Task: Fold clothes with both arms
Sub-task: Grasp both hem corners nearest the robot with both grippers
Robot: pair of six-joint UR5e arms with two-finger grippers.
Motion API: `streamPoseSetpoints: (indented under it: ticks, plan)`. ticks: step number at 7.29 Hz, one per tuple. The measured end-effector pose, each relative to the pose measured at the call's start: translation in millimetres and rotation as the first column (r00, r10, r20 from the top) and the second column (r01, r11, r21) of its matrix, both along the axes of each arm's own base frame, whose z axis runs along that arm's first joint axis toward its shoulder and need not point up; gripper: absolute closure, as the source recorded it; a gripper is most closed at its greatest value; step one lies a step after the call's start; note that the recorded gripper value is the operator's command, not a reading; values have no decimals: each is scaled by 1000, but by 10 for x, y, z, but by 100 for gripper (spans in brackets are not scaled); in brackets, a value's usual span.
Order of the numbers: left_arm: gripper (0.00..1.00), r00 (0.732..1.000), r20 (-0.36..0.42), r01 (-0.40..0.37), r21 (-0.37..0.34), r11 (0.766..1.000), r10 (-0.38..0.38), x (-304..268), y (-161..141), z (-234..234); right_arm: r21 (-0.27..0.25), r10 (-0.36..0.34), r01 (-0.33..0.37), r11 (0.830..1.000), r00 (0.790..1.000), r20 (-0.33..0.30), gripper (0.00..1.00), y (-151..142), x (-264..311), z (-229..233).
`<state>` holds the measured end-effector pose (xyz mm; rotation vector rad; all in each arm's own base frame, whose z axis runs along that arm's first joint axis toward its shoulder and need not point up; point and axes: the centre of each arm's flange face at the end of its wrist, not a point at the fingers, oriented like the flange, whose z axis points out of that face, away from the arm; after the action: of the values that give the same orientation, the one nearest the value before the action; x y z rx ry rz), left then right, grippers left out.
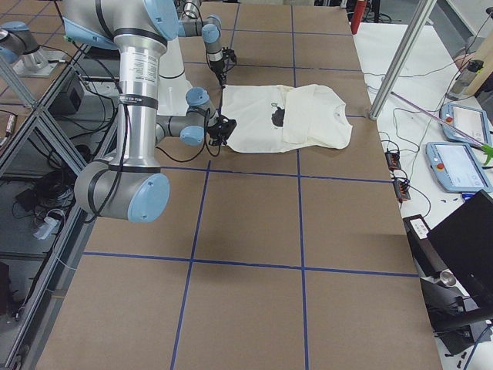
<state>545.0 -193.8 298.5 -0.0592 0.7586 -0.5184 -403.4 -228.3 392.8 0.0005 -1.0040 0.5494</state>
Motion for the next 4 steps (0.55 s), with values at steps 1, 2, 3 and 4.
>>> streamPoseSetpoints:
  ticks: [1, 2, 3, 4]
  plan:
    - [100, 1000, -1, 2, 0, 1000, -2, -7, -10, -5, 1, 0, 0, 1000, 1000, 3, 100, 1, 7, -17]
    - [100, 1000, -9, 4, 0, 1000, -4, -39, -26, -43, 1, 0, 0, 1000, 1000, 7, 100, 3, 14, -34]
    - [100, 999, -41, 7, 1, 1000, -6, -161, -36, -188, 3, -1, 1, 1000, 1000, 16, 100, 11, 42, -80]
    - [100, 996, -84, 8, 4, 1000, -7, -347, -25, -378, 6, -9, 9, 1000, 999, 32, 100, 63, 123, -171]
